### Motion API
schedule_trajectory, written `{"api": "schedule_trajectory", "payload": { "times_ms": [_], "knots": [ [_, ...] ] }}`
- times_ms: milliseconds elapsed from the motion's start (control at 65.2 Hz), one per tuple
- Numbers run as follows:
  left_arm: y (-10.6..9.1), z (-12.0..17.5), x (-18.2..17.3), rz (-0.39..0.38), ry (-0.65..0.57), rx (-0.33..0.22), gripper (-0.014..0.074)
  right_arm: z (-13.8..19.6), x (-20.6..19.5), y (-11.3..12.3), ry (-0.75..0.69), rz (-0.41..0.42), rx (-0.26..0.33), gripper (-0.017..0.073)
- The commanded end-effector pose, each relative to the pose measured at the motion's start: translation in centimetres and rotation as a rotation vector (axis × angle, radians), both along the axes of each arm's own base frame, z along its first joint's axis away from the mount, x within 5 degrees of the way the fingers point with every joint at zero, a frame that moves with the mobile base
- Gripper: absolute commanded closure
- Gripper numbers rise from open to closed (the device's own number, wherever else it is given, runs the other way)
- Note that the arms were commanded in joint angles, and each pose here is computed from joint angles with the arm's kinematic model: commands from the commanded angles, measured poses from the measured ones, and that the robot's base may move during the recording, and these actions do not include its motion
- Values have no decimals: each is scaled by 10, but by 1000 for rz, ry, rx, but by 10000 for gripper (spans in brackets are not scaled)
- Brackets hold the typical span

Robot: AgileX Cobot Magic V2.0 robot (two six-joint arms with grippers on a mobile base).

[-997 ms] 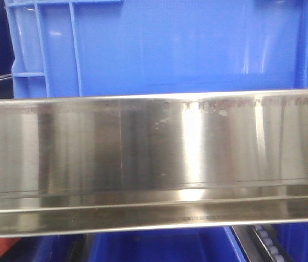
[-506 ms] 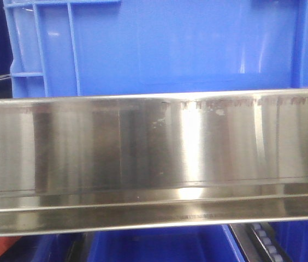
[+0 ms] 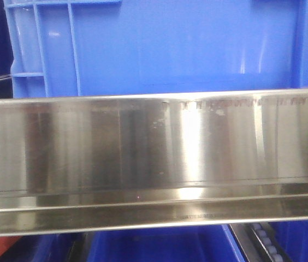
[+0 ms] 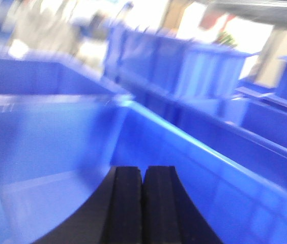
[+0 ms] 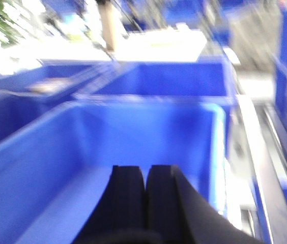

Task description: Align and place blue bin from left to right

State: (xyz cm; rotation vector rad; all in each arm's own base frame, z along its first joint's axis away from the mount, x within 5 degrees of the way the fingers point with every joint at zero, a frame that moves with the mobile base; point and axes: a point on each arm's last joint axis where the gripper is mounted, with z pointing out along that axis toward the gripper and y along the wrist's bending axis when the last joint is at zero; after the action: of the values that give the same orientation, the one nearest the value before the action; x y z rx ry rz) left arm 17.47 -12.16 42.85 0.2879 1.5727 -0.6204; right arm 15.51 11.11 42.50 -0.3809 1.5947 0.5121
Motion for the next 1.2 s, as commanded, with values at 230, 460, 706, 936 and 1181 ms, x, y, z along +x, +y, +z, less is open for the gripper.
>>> {"api": "schedule_trajectory", "payload": {
  "times_ms": [230,460,706,936,1181],
  "knots": [
    [26,-5,-45,-53,-151,-29,704,2,-29,-18,-137,45,44,640],
    [33,1,-55,-51,-184,-52,704,5,-33,-21,-152,46,54,640],
    [33,1,-55,-51,-182,-51,704,5,-33,-20,-155,49,57,640],
    [33,1,-55,-51,-182,-51,704,5,-33,-20,-155,49,57,640],
    [33,0,-54,-51,-181,-50,704,5,-33,-20,-157,50,58,640]
  ]
}}
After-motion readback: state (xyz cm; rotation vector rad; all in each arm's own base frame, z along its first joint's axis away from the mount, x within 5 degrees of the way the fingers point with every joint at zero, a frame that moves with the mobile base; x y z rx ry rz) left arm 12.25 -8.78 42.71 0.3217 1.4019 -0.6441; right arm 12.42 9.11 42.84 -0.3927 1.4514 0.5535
